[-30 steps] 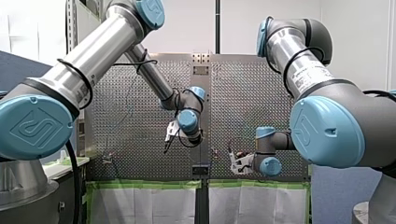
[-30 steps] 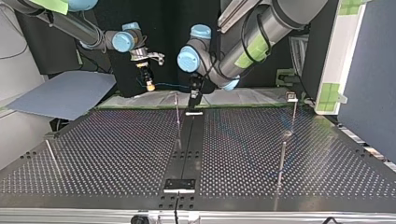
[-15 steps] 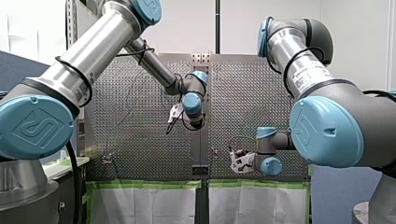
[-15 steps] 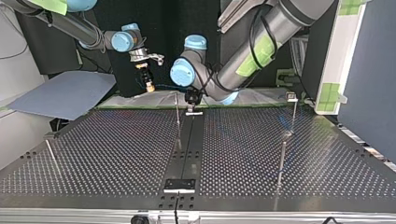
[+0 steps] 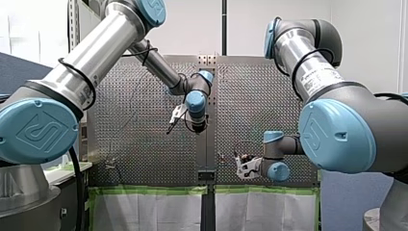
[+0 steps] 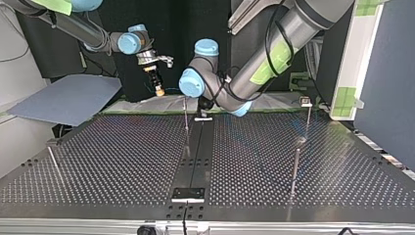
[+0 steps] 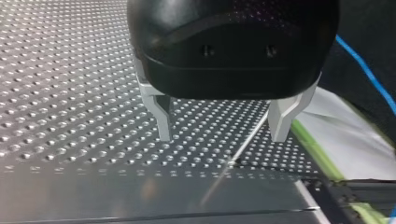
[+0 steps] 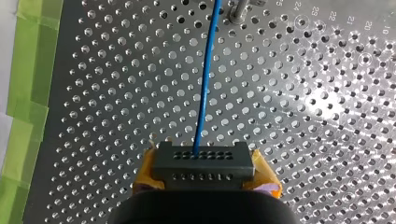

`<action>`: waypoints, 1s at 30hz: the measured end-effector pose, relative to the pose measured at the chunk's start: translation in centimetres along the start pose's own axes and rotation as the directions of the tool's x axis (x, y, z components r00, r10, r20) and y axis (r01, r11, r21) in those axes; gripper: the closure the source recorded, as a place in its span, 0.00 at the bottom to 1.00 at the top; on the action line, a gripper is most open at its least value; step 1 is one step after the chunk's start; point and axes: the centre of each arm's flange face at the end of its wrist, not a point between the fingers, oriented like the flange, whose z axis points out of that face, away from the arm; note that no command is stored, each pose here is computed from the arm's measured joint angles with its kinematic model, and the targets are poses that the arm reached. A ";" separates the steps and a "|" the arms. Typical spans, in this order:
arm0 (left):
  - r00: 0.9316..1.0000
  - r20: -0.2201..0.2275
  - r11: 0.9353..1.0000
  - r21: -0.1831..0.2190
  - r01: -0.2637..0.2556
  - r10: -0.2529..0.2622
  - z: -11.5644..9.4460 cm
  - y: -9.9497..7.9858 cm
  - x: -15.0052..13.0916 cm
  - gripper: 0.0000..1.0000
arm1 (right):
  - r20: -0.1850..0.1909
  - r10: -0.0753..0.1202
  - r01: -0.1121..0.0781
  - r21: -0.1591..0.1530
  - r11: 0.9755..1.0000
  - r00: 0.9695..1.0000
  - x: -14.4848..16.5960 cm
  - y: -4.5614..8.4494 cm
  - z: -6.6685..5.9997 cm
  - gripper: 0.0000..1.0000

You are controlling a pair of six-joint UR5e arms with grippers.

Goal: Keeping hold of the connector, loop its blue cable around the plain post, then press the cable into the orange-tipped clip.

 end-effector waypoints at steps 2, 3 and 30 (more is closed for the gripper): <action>1.000 -0.018 1.000 0.003 -0.010 0.010 -0.2 0.0 0.2 0.00 | 0.002 -0.003 0.003 0.000 1.000 1.000 0.0 0.0 0.0 1.00; 1.000 -0.026 1.000 0.005 -0.014 0.014 -0.3 0.0 0.3 0.00 | 0.002 -0.004 0.004 0.000 1.000 1.000 0.0 0.0 0.0 1.00; 0.955 -0.235 0.981 0.117 -0.158 0.181 1.8 -1.6 2.4 0.00 | -0.012 -0.003 0.004 0.023 1.000 1.000 0.3 -0.8 0.0 1.00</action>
